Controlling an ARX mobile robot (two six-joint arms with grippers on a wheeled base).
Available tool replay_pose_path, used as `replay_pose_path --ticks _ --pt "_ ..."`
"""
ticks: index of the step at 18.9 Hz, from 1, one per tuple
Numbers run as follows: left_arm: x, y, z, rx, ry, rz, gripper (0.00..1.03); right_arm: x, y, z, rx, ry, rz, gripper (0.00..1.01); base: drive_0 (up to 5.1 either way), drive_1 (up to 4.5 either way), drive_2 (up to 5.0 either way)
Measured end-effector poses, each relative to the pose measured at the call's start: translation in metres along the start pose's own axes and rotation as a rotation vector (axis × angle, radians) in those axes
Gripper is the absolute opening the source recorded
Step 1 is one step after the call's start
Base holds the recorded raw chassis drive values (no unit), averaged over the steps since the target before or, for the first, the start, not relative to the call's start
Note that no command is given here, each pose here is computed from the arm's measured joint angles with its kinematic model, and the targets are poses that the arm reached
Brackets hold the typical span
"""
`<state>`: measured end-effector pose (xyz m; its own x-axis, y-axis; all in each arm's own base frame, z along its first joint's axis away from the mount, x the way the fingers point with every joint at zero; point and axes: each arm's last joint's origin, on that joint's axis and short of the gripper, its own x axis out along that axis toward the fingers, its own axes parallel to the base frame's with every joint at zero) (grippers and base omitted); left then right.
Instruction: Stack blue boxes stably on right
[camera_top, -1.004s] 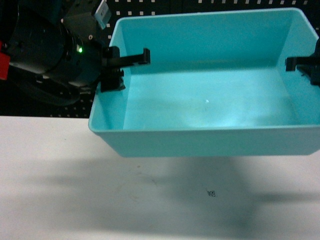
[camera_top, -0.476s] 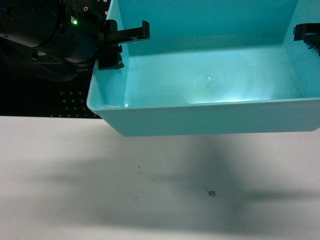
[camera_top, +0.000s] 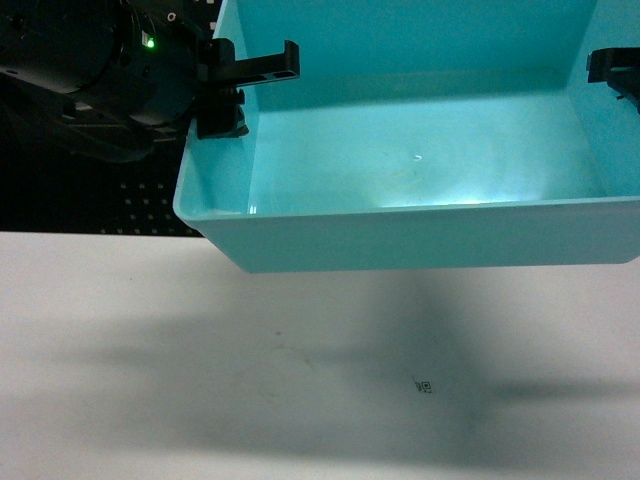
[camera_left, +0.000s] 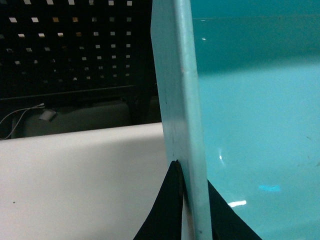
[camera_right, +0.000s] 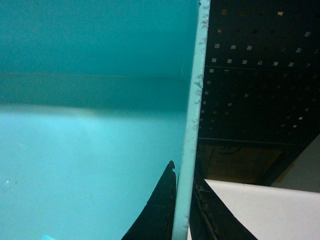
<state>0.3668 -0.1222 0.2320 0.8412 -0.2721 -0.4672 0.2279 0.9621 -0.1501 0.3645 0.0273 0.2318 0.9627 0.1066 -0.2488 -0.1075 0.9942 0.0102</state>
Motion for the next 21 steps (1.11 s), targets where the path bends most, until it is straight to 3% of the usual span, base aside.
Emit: replay_pose_path --ticks 11,21 --pt "-0.0003 0.0009 0.0002 0.0 0.0 0.002 0.02 0.0001 0.0021 0.0 -0.001 0.0 0.005 0.07 0.0 0.0 0.0" --pt "-0.0003 -0.0008 -0.0001 0.002 -0.001 0.0 0.02 0.0 0.0 0.0 0.0 0.0 0.0 0.07 -1.6 -1.62 -1.6"
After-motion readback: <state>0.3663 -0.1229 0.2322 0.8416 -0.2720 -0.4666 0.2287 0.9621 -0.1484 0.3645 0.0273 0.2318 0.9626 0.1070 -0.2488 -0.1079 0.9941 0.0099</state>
